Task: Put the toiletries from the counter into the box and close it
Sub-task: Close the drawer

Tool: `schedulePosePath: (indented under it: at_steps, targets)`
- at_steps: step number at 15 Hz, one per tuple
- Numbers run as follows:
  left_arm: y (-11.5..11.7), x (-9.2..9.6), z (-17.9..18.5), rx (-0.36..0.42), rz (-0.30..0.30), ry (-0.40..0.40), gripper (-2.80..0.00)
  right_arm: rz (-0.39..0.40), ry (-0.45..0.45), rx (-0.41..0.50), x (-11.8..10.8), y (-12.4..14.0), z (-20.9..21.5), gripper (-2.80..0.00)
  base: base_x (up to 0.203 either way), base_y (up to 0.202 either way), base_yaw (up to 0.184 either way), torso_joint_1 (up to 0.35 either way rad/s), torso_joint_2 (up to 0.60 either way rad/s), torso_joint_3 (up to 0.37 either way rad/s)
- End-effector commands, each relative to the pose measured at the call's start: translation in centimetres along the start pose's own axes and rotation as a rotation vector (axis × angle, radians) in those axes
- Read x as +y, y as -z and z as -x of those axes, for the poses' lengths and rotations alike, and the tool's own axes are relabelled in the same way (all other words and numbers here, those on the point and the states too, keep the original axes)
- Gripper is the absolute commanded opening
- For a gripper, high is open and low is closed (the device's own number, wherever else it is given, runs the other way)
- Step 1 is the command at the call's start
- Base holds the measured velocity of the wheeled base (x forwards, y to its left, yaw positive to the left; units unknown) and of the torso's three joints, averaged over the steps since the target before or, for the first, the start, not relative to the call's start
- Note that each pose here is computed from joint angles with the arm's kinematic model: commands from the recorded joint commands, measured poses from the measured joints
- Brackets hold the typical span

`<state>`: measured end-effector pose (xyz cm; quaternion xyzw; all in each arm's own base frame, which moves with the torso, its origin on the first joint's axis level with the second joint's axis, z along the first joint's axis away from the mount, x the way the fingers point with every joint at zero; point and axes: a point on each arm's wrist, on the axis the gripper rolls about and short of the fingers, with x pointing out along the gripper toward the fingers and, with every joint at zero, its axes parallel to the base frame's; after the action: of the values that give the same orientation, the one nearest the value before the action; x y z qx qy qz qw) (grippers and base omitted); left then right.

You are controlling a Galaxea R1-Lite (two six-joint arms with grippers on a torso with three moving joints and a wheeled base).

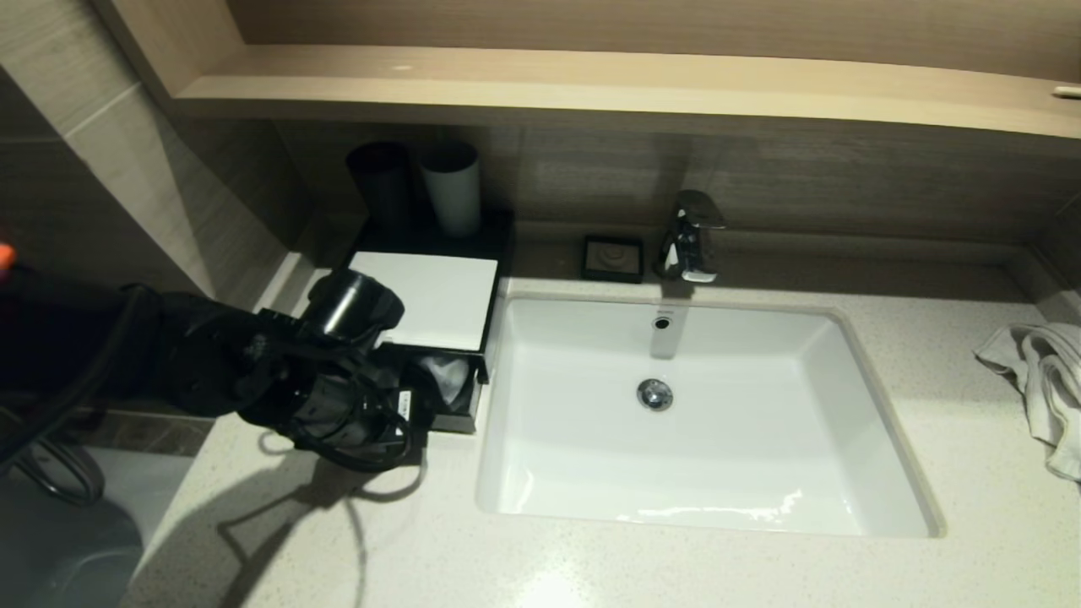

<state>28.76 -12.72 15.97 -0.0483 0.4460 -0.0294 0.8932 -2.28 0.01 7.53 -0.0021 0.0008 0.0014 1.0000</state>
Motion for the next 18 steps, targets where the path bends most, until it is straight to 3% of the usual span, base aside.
schedulePosePath:
  at_steps: [1, 18]
  targets:
    - [-0.2, -0.1, -0.4, 0.001, 0.002, -0.002, -2.80, 0.000, 0.000, 0.000, 0.0, 0.0, 0.0, -2.80, 0.000, 0.000, 0.000, 0.000, 0.00, 0.000]
    - [-2.9, -0.5, -0.4, -0.075, 0.034, 0.016, -2.80, 0.000, 0.000, 0.000, 0.0, 0.0, 0.0, -2.80, 0.000, 0.000, 0.000, 0.000, 0.00, 0.000]
